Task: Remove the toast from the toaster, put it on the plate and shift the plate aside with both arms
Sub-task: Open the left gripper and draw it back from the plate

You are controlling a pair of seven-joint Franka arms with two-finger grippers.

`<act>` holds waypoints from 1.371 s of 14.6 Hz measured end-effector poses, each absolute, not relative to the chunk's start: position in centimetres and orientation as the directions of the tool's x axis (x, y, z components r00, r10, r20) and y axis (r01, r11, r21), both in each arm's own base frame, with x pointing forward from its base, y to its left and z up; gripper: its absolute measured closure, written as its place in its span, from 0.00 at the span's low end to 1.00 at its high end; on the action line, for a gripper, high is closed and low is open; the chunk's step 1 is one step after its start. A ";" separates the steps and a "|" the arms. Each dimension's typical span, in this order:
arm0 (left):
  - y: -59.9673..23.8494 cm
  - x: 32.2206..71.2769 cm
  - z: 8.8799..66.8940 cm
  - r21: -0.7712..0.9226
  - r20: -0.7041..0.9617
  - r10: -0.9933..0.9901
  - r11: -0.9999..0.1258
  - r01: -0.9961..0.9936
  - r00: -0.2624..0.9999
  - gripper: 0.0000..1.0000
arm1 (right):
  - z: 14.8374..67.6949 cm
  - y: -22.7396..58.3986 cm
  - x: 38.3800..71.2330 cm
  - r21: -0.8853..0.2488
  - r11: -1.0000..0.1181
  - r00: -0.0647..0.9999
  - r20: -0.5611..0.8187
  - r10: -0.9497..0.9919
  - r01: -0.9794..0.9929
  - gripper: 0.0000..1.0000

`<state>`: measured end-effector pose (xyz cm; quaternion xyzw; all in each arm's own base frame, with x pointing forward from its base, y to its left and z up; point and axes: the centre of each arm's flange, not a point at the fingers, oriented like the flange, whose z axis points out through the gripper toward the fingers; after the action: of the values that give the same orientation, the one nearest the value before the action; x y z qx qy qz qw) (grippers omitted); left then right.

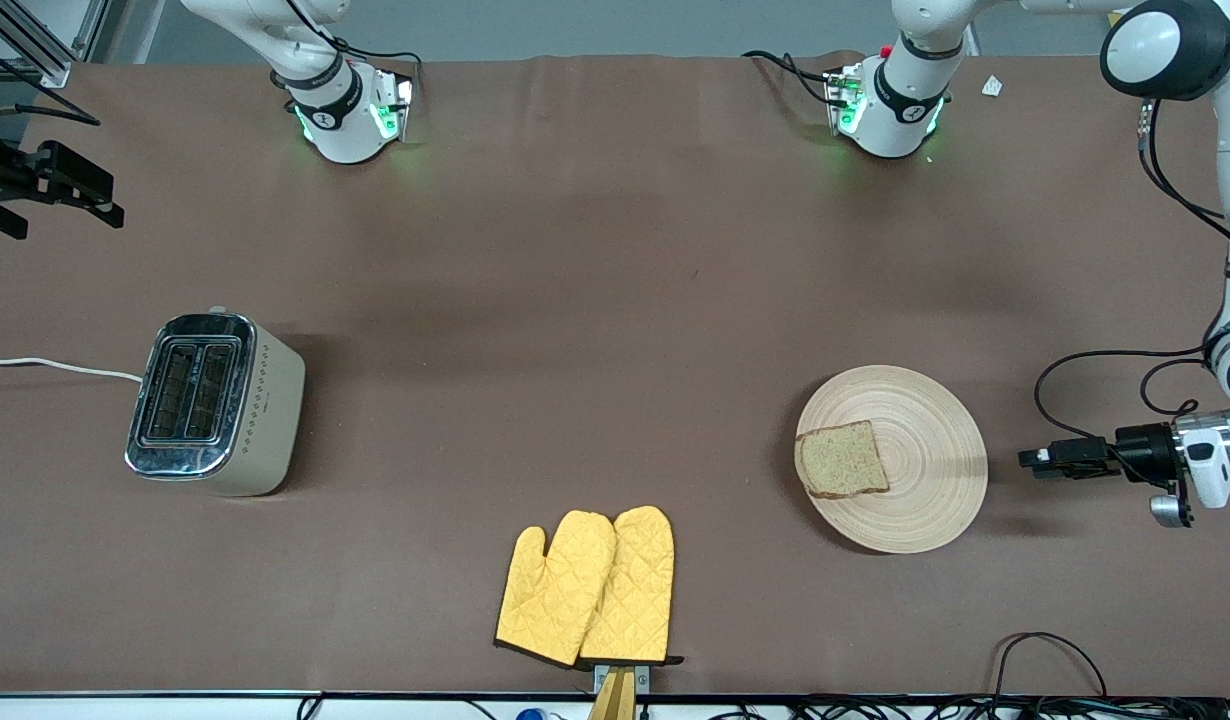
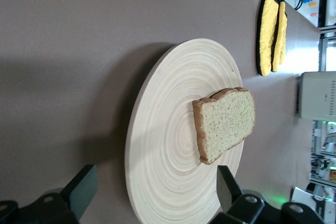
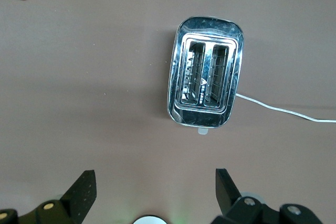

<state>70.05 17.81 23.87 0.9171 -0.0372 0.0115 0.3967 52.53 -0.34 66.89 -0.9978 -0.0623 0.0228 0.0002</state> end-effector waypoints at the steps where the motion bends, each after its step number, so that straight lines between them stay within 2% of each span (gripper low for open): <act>1: 16.9 70.5 25.7 0.699 0.046 -0.070 -0.711 -0.082 0.997 0.00 | 66.9 -0.3 52.5 -0.003 -0.992 0.991 -0.046 0.124 0.124 0.00; 5: 12.0 71.8 36.4 0.525 0.036 -0.081 -0.846 -0.088 0.996 0.00 | 66.9 -0.7 52.5 0.004 -0.993 0.992 -0.047 0.117 0.117 0.00; 8: 5.1 71.4 44.2 0.414 0.023 -0.063 -0.908 -0.067 0.998 0.00 | 66.8 -2.2 52.5 0.019 -0.996 0.995 -0.049 0.090 0.091 0.00; 14: -8.6 68.3 52.0 0.213 0.005 -0.081 -0.974 -0.081 0.997 0.00 | 66.5 -3.5 52.7 0.018 -0.998 0.996 -0.055 0.065 0.066 0.00; 20: -6.6 62.3 59.4 0.025 0.023 -0.061 -0.998 -0.062 0.998 0.00 | 66.4 -3.4 52.7 0.021 -1.000 0.998 -0.056 0.003 0.004 0.00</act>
<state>62.32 -6.57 59.42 0.9994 -0.0308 0.0111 0.0128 52.65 -3.40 66.43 -0.9995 -0.0019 0.0282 -0.0107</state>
